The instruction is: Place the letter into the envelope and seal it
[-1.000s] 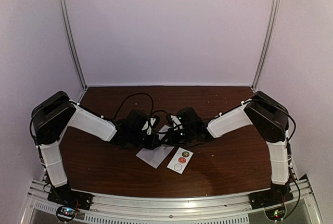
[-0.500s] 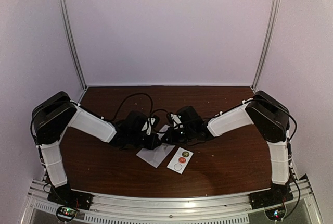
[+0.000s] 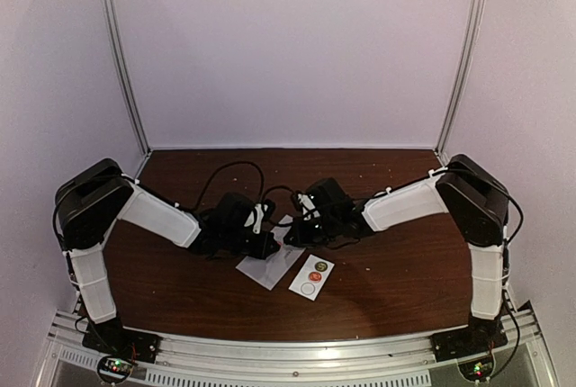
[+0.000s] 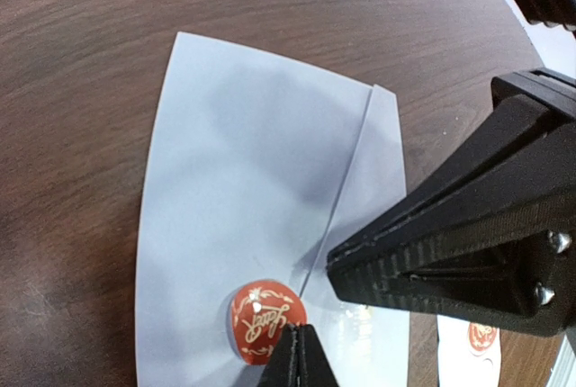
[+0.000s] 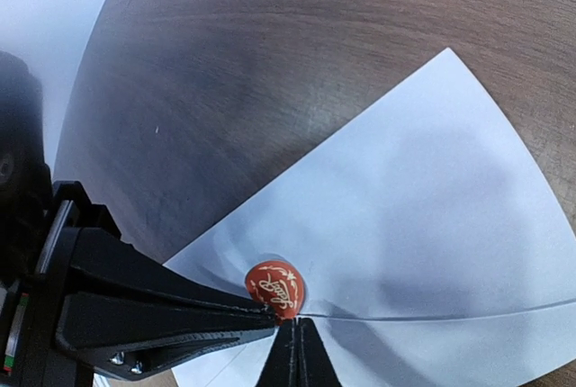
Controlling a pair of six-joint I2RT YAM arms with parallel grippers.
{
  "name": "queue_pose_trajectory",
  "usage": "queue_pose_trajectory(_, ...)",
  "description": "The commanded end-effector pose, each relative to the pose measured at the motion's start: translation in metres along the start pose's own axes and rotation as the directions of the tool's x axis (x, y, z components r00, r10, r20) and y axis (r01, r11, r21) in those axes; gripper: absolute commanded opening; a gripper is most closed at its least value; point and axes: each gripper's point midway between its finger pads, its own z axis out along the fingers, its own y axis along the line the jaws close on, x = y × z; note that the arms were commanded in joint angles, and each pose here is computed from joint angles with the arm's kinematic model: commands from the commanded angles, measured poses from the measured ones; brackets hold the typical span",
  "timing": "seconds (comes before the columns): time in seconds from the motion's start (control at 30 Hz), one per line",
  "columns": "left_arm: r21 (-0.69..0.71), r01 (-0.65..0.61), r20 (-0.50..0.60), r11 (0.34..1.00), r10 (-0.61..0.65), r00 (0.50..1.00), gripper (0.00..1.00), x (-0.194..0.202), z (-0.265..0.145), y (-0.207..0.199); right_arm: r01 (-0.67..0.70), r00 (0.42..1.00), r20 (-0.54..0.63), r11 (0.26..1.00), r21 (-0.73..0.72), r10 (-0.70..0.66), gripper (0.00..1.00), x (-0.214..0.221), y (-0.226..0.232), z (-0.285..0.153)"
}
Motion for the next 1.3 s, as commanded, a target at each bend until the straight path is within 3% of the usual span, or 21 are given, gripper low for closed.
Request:
queue_pose_trajectory(0.0, -0.07, 0.02, -0.116, 0.997, -0.028, 0.993, 0.0, 0.037, 0.002, 0.022, 0.028, 0.999, 0.031, 0.998, -0.056, -0.026, 0.0, -0.018, 0.02, -0.003)
queue_pose_trajectory(0.67, -0.064, 0.019, -0.109, 0.998, -0.026, 0.994, 0.0, 0.035, -0.001, 0.02, -0.003, 1.0, -0.031, 0.999, -0.048, 0.002, 0.0, -0.002, 0.005, 0.019)
queue_pose_trajectory(1.27, -0.04, 0.021, -0.013, 0.999, -0.021, 1.0, 0.01, -0.003, -0.007, 0.004, -0.063, 0.992, -0.106, 0.992, 0.107, 0.074, 0.0, 0.038, -0.046, 0.033)
